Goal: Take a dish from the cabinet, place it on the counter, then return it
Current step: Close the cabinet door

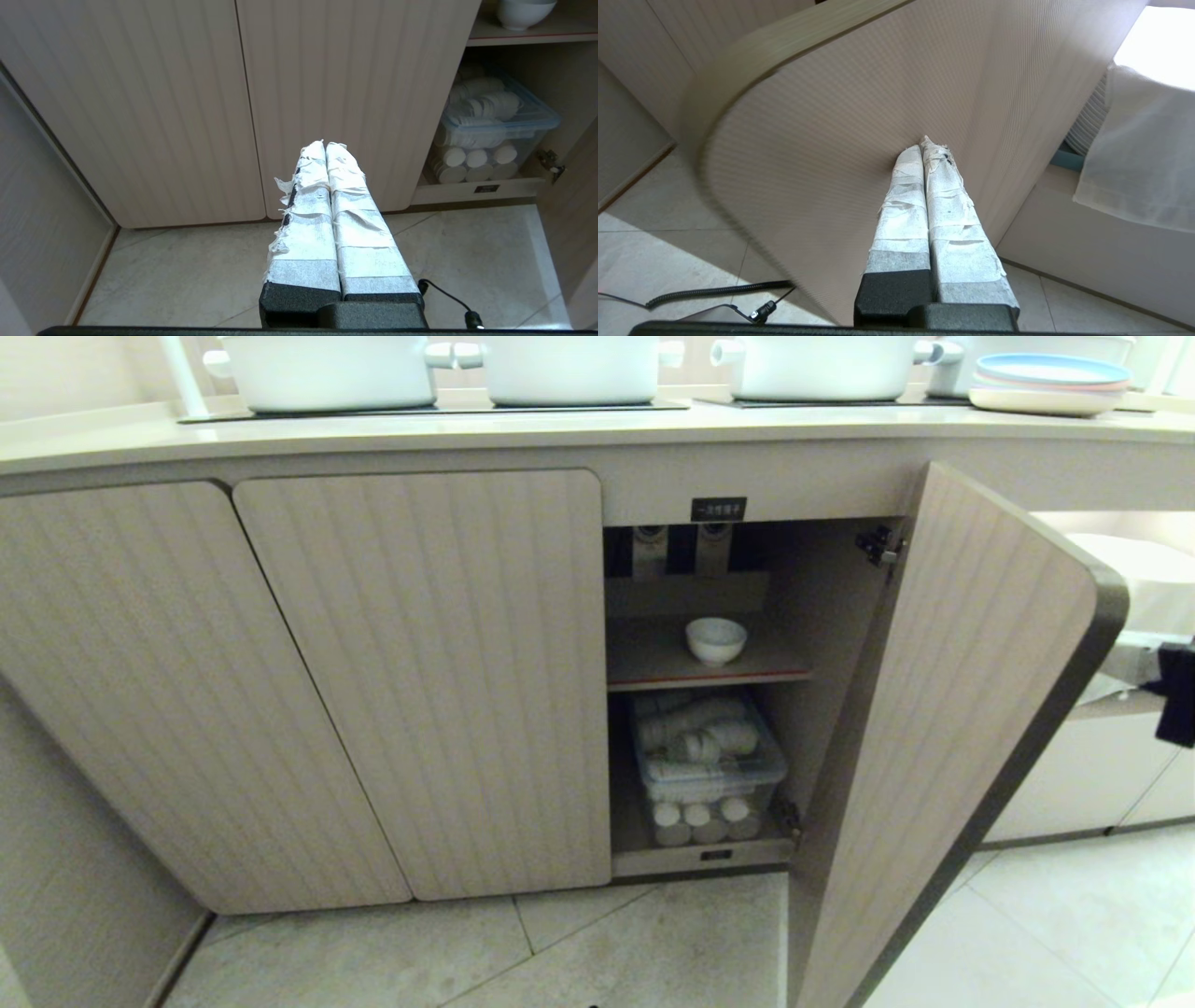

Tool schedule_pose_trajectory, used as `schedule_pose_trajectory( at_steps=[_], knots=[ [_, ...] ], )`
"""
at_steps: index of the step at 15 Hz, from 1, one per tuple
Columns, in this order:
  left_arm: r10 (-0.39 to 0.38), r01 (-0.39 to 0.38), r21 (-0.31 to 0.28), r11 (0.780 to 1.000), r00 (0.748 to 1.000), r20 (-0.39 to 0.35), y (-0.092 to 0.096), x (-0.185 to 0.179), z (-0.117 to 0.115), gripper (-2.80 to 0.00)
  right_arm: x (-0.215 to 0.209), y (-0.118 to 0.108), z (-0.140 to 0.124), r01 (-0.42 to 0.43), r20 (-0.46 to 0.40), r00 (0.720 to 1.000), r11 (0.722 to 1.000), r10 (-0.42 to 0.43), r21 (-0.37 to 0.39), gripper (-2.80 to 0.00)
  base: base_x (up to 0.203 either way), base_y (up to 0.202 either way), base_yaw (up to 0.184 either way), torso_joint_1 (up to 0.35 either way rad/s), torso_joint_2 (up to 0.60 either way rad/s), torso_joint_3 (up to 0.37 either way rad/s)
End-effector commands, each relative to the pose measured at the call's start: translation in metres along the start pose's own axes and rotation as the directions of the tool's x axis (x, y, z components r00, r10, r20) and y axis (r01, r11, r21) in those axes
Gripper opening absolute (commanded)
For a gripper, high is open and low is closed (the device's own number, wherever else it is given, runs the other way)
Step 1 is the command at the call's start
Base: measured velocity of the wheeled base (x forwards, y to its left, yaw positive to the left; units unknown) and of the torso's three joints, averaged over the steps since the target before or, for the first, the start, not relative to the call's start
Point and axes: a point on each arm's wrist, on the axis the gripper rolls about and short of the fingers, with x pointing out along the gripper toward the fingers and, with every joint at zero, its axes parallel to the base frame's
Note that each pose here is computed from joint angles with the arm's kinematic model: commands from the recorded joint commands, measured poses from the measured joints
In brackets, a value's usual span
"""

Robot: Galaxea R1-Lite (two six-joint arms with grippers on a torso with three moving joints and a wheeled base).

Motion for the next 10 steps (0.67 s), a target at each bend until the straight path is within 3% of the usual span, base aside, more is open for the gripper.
schedule_pose_trajectory(
  at_steps=[1,10],
  knots=[
    [0.0,0.0,0.0,1.0,1.0,0.0,0.0,0.0,0.0,-2.8,0.013,-0.006,-0.001,-0.006,-0.024,1.0,1.0,0.006,0.011,-2.8,0.0,0.0,0.0,0.0,0.0,0.0],
    [0.0,0.0,0.0,1.0,1.0,0.0,0.0,0.0,0.0,-2.8,0.047,-0.01,0.007,-0.048,-0.042,0.998,0.999,0.048,0.008,-2.8,0.0,0.0,0.0,0.0,0.0,0.0]
  ],
)
